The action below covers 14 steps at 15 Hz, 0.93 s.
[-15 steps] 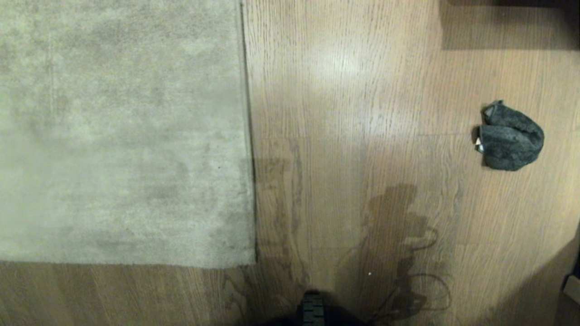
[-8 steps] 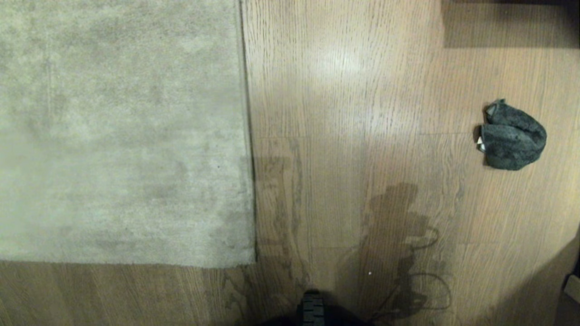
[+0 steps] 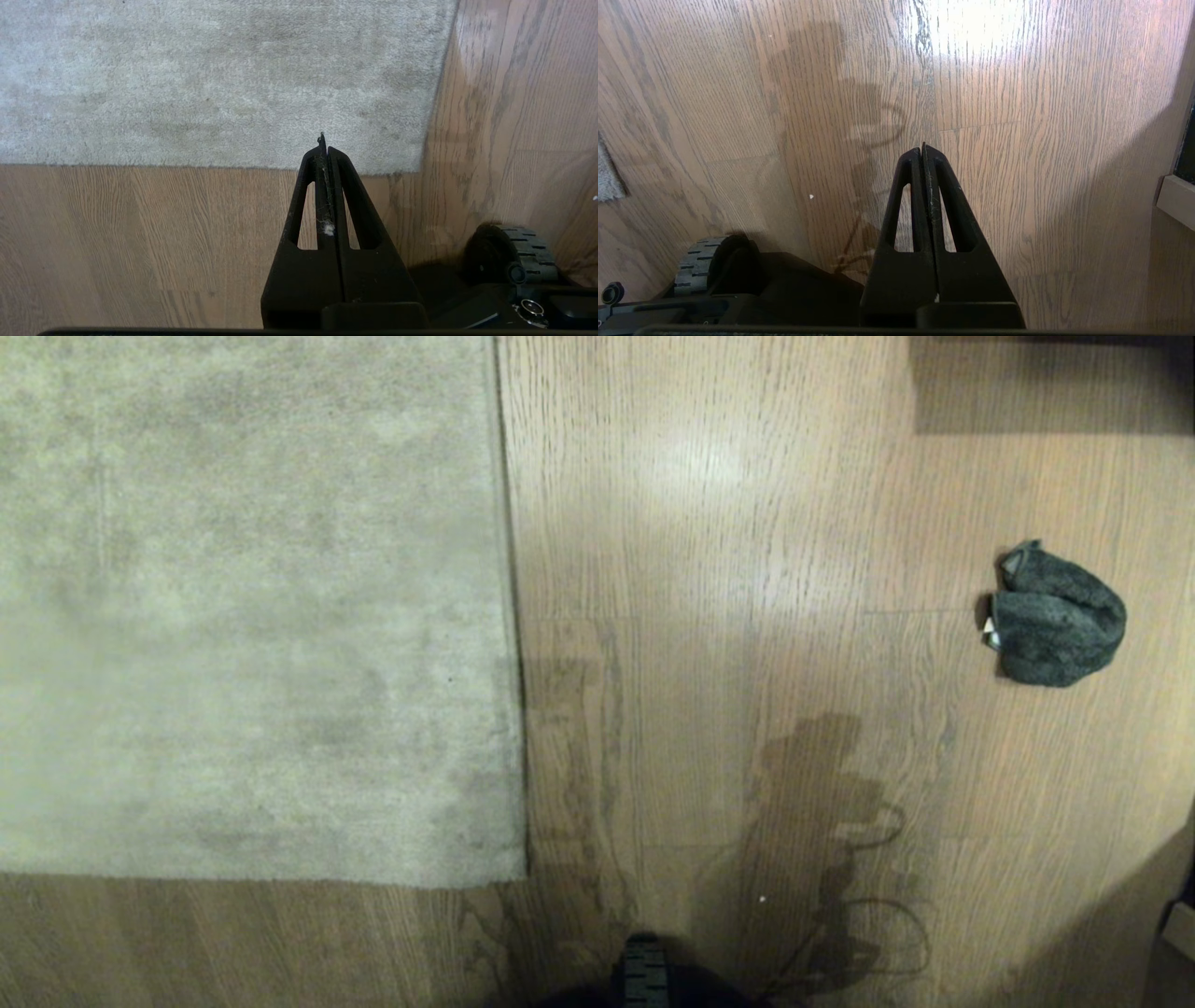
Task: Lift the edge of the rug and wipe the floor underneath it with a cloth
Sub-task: Pick up the rag
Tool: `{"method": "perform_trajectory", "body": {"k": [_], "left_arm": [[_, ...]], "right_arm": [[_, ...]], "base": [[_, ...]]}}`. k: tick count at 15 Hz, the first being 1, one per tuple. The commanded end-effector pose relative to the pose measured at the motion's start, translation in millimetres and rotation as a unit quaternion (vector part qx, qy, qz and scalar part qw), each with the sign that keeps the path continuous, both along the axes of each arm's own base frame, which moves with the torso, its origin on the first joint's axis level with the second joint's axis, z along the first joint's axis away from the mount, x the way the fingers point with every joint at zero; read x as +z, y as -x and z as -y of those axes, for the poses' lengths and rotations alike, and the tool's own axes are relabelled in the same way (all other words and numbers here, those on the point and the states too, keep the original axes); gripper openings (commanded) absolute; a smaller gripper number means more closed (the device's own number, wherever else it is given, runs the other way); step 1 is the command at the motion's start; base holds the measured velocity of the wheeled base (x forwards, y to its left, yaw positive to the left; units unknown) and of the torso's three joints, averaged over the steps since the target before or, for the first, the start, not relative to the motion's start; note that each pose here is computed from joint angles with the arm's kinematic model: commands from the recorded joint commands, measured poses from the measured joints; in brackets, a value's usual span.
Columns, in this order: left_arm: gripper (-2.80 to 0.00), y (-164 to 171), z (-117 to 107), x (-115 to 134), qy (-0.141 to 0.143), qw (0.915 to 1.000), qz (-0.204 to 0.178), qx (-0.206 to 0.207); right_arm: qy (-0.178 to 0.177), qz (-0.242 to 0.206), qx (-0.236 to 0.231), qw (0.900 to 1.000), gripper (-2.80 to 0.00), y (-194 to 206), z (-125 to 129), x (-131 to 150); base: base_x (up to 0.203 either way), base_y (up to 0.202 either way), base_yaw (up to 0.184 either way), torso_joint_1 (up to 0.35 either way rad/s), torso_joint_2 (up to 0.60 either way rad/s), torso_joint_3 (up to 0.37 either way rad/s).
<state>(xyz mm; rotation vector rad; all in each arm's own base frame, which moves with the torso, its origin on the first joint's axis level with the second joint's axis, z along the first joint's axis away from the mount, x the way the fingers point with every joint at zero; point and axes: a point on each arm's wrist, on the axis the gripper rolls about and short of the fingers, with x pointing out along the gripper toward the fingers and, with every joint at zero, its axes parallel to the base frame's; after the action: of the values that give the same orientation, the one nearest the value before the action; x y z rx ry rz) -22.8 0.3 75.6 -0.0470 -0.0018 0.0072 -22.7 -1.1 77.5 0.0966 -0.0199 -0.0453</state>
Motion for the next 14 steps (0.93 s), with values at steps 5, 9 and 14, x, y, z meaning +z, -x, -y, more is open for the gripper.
{"method": "perform_trajectory", "body": {"k": [5, 9, 14], "left_arm": [[-2.80, -0.1, 0.0, 0.0, 0.000, 1.0000, -0.001, 0.000], [-2.80, -0.1, 0.0, 0.0, 0.000, 1.0000, -0.001, 0.000], [-2.80, -0.1, 0.0, 0.0, 0.000, 1.0000, -0.001, 0.000]], "right_arm": [[0.001, 0.001, 0.000, 1.000, -2.80, 0.0, 0.0, 0.2], [0.005, 0.001, 0.000, 1.000, -2.80, 0.0, 0.0, 0.1], [0.044, 0.000, 0.017, 0.999, -2.80, 0.1, -0.7, 0.2]], "base": [[0.000, 0.000, 0.000, 0.000, 0.00, 0.000], [0.000, 0.000, 0.000, 0.000, 0.00, 0.000], [0.000, 0.000, 0.000, 0.000, 0.00, 0.000]]}}
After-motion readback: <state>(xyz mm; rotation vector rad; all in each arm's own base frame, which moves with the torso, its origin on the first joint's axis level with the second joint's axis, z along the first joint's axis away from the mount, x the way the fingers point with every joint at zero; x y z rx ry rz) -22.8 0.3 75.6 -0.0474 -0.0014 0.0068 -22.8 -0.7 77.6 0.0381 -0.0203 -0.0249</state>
